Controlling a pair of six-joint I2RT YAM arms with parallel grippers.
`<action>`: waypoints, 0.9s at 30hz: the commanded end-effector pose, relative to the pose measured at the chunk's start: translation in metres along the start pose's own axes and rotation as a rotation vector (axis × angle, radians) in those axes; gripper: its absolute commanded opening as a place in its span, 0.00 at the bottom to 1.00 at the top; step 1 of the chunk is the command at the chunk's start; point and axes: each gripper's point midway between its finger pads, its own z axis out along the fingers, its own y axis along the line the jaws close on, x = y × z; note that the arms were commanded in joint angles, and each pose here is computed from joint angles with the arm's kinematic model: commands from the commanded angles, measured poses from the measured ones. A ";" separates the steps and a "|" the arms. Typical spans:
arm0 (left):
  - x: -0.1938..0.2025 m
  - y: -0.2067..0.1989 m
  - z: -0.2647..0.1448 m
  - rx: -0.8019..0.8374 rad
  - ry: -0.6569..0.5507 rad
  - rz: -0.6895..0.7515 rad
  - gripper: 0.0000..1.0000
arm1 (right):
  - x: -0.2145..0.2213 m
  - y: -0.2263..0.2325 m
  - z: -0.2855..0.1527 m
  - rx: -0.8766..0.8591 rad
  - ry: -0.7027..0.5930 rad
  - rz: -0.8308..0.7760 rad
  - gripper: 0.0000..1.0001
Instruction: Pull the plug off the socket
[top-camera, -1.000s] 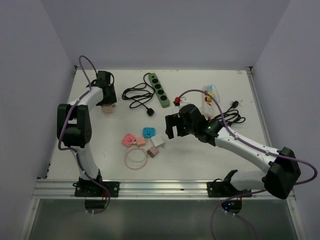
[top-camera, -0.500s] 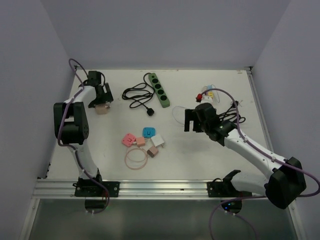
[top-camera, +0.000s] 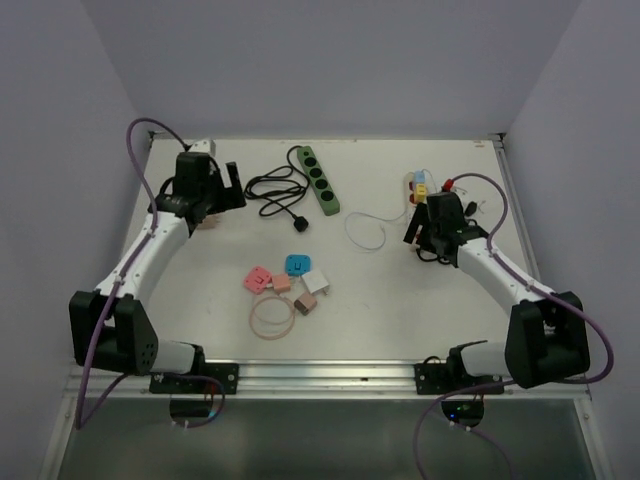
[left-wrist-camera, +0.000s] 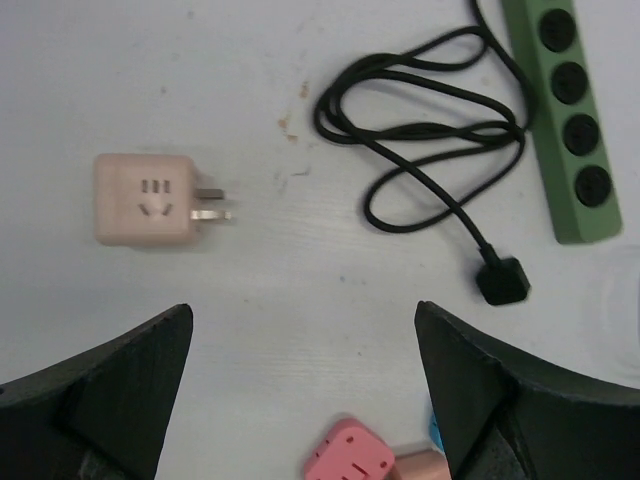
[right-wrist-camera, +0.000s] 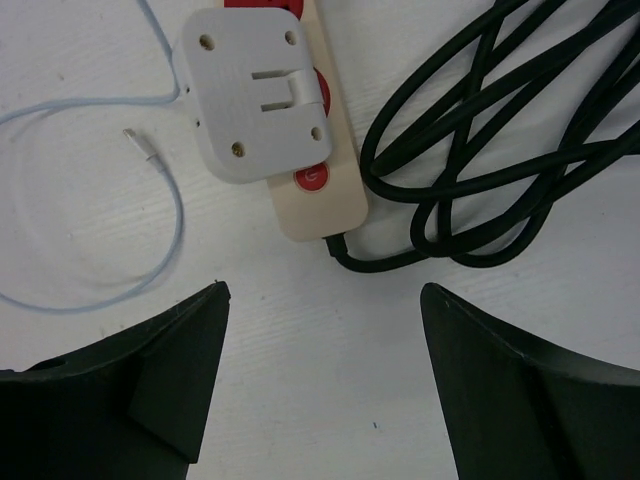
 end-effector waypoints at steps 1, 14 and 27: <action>0.027 -0.051 -0.025 0.169 -0.019 0.111 0.95 | -0.011 0.013 0.017 -0.041 -0.022 0.069 0.80; 0.125 -0.102 -0.076 0.424 0.039 0.201 0.94 | -0.017 0.020 0.070 -0.012 0.008 0.003 0.72; 0.150 -0.112 -0.081 0.485 0.089 0.186 0.94 | 0.019 0.016 0.087 -0.019 0.133 -0.065 0.22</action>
